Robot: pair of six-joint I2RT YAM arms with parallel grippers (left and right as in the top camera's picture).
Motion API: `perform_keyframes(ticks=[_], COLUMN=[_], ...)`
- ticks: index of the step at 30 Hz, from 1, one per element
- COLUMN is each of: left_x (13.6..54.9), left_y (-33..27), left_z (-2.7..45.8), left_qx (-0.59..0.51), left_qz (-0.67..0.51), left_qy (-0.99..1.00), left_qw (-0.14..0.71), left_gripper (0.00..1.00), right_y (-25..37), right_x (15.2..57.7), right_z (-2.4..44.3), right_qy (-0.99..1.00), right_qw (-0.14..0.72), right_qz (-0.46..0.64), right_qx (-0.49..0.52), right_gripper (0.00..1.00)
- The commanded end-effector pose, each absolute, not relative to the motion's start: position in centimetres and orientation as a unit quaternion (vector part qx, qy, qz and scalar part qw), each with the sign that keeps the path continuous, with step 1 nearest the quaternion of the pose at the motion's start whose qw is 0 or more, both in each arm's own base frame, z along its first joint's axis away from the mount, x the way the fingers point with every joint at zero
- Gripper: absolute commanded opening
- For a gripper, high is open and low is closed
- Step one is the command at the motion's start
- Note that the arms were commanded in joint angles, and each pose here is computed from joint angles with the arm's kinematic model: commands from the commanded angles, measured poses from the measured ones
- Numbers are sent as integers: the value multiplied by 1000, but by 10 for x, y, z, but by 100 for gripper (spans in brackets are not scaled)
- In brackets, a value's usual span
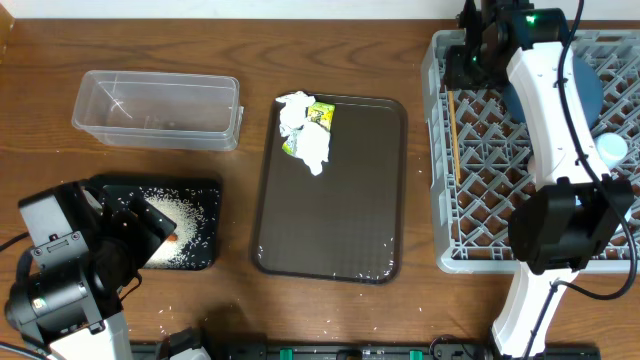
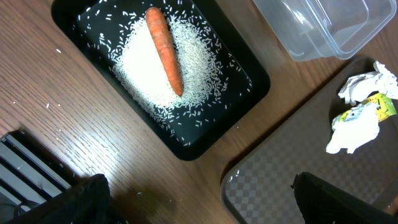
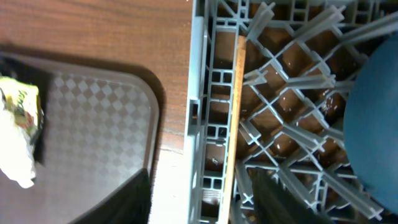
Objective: Sort waste into correct bins and load items into the dishwasher rack
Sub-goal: 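Place the second chopstick upright in the rack's left side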
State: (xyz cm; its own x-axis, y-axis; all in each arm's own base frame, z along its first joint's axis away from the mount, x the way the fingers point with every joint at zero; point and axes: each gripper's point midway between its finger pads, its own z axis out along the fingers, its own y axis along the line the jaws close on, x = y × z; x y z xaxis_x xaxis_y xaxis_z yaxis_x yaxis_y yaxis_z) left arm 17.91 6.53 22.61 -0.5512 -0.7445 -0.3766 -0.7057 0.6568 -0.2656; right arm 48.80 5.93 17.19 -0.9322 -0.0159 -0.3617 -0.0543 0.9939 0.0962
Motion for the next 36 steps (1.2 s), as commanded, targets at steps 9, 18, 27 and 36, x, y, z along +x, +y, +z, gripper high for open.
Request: perform_keyframes(ticks=[9, 18, 27, 36], left_x=[177, 177, 177, 177], left_y=[68, 68, 68, 68], left_z=[225, 225, 225, 225], left_qx=[-411, -411, -411, -411], left_qz=[-34, -34, -34, -34], left_qy=[881, 881, 881, 881], left_qw=[232, 232, 232, 232], left_gripper=[97, 97, 97, 97], right_y=[56, 70, 82, 61], right_x=[462, 410, 331, 267], right_z=[160, 192, 255, 280], right_qy=[990, 993, 994, 983], right_qw=[123, 77, 79, 149], right_qz=[55, 58, 20, -65], right_qx=[33, 63, 70, 87], right_gripper=[56, 52, 64, 99])
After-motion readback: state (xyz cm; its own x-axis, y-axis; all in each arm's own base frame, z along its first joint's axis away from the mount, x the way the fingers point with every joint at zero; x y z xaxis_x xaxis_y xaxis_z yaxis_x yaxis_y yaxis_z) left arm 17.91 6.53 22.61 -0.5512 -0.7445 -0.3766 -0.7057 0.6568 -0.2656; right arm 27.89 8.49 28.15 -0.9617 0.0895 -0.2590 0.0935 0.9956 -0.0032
